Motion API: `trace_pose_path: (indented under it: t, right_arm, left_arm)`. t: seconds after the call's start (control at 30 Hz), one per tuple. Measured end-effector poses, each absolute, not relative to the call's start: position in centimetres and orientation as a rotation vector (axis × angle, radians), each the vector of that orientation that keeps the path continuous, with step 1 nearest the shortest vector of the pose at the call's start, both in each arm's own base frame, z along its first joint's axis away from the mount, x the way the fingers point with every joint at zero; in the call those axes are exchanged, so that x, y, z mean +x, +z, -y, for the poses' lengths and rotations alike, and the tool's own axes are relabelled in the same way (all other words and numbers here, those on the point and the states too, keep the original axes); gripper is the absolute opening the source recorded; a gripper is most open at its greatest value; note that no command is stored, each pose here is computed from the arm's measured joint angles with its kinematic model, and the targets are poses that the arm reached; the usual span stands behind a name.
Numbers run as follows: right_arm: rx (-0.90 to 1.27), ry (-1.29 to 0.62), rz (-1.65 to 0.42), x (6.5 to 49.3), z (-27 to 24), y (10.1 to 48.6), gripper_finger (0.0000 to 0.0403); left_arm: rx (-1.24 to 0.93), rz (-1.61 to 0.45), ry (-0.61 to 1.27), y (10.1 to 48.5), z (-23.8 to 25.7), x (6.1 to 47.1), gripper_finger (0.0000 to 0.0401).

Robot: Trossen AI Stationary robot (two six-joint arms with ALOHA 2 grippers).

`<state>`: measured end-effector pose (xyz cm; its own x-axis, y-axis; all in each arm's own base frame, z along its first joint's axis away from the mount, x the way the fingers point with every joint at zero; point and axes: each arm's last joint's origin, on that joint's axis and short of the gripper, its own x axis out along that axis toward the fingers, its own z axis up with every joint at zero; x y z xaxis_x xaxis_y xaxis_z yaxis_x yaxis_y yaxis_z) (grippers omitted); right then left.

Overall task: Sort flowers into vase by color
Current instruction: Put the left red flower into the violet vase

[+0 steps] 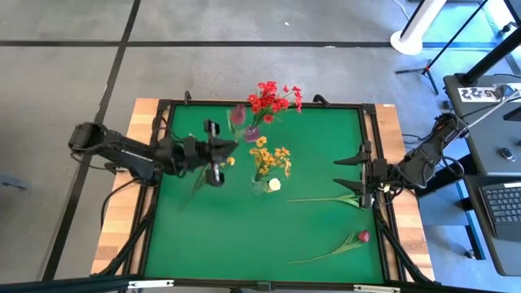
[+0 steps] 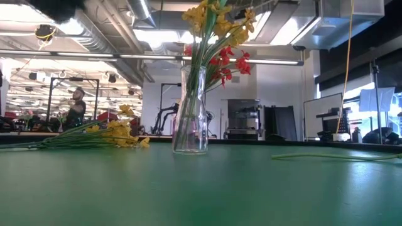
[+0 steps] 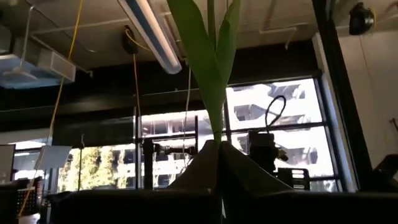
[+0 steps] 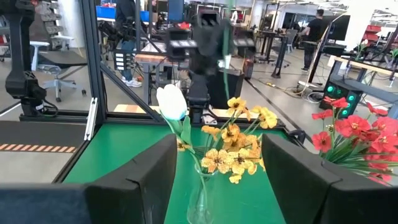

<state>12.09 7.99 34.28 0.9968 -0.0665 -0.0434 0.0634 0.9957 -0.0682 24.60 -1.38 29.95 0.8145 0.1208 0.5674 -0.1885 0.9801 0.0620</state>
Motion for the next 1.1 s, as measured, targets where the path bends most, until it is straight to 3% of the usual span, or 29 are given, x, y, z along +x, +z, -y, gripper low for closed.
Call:
trace_pose_path:
  t: [0.63, 1.1]
  right_arm:
    - [-0.068, -0.188, -0.06, 13.0, -8.5, 33.9, 0.0232]
    - [-0.062, -0.201, -0.054, 13.0, -8.5, 33.9, 0.0232]
  left_arm:
    - [0.074, 0.504, 0.21, 23.5, -11.6, 25.4, 0.0]
    - [-0.034, 0.395, 0.142, 19.1, -17.4, 30.8, 0.0]
